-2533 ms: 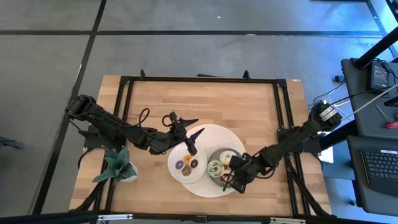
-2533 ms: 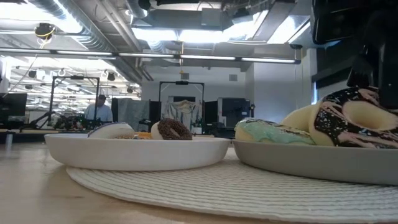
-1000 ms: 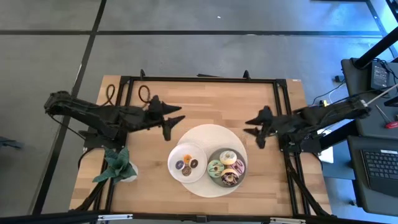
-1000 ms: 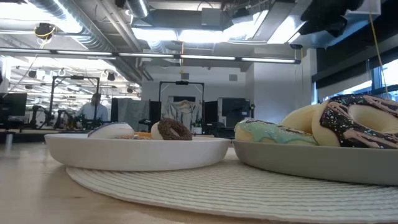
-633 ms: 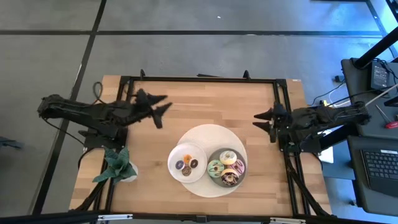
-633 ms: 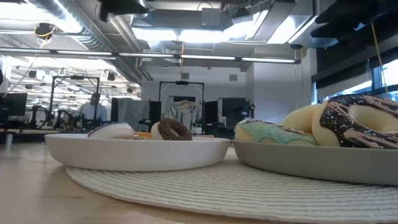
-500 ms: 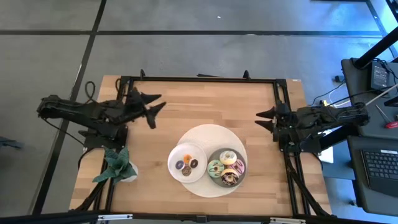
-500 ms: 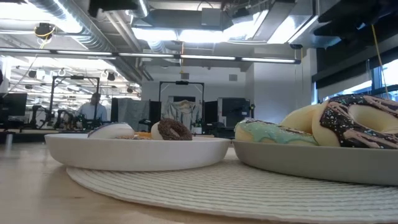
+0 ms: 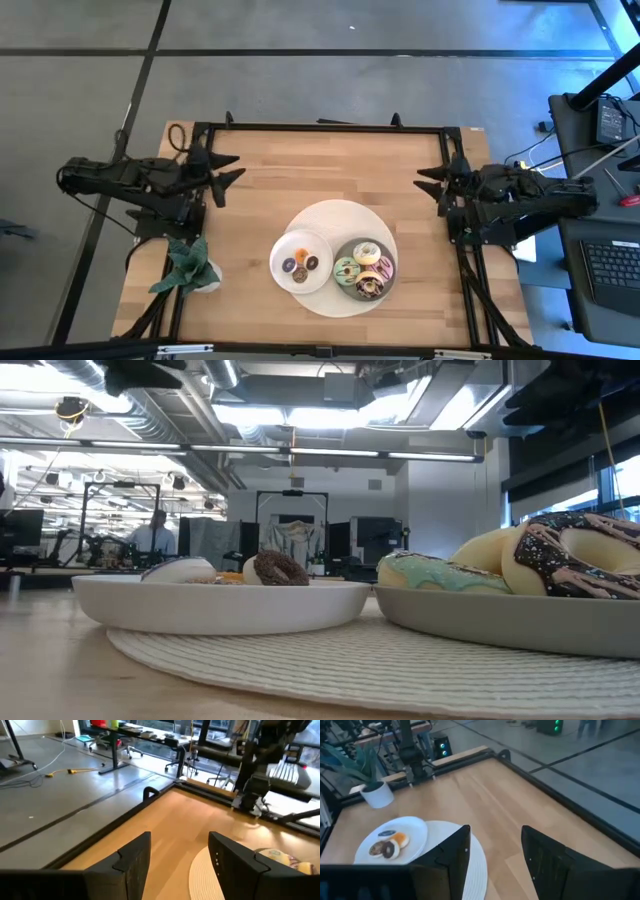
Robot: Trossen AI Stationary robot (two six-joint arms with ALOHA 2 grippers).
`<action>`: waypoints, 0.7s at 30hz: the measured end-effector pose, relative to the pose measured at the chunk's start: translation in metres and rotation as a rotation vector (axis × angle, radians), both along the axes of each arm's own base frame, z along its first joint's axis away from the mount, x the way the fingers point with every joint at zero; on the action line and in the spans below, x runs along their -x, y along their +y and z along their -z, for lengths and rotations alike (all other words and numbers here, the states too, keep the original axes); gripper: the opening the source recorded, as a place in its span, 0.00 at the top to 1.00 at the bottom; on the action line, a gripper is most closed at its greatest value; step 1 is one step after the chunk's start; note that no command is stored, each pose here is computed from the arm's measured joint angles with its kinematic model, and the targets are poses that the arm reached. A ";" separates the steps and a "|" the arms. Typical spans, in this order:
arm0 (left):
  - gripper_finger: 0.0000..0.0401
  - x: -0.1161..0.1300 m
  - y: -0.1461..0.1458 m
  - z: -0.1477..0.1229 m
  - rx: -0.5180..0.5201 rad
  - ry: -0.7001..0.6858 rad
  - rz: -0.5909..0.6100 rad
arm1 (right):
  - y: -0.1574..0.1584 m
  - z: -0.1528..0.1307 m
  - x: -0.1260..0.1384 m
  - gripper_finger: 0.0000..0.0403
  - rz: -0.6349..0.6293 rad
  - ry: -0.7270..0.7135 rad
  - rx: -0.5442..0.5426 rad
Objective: Pick & Place donuts
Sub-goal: Return to Home Position
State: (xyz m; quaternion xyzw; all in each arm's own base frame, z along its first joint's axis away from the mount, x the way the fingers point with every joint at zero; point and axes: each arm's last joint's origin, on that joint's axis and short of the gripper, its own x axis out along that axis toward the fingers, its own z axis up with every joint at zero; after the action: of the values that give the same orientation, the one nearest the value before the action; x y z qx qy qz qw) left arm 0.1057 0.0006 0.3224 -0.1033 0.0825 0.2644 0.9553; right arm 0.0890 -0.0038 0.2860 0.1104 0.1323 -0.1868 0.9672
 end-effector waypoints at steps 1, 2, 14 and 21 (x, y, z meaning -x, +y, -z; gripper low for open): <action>0.52 0.005 0.001 0.000 0.008 -0.011 -0.002 | -0.001 0.000 0.001 0.56 -0.006 0.001 -0.001; 0.52 0.008 0.001 0.001 0.015 -0.034 0.000 | -0.001 0.000 0.001 0.56 -0.012 0.000 -0.005; 0.51 0.002 -0.003 0.082 0.068 -0.329 0.281 | 0.001 -0.012 -0.020 0.56 -0.183 -0.104 -0.010; 0.52 0.014 0.006 0.098 0.045 -0.394 0.259 | 0.002 -0.007 -0.040 0.56 -0.193 -0.061 -0.007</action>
State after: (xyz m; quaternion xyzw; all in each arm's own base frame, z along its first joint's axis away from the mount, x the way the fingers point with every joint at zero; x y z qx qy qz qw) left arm 0.0916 0.0066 0.2241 -0.1625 -0.0869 0.1126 0.9764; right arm 0.1293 -0.0020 0.2934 0.1062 0.1135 -0.0889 0.9838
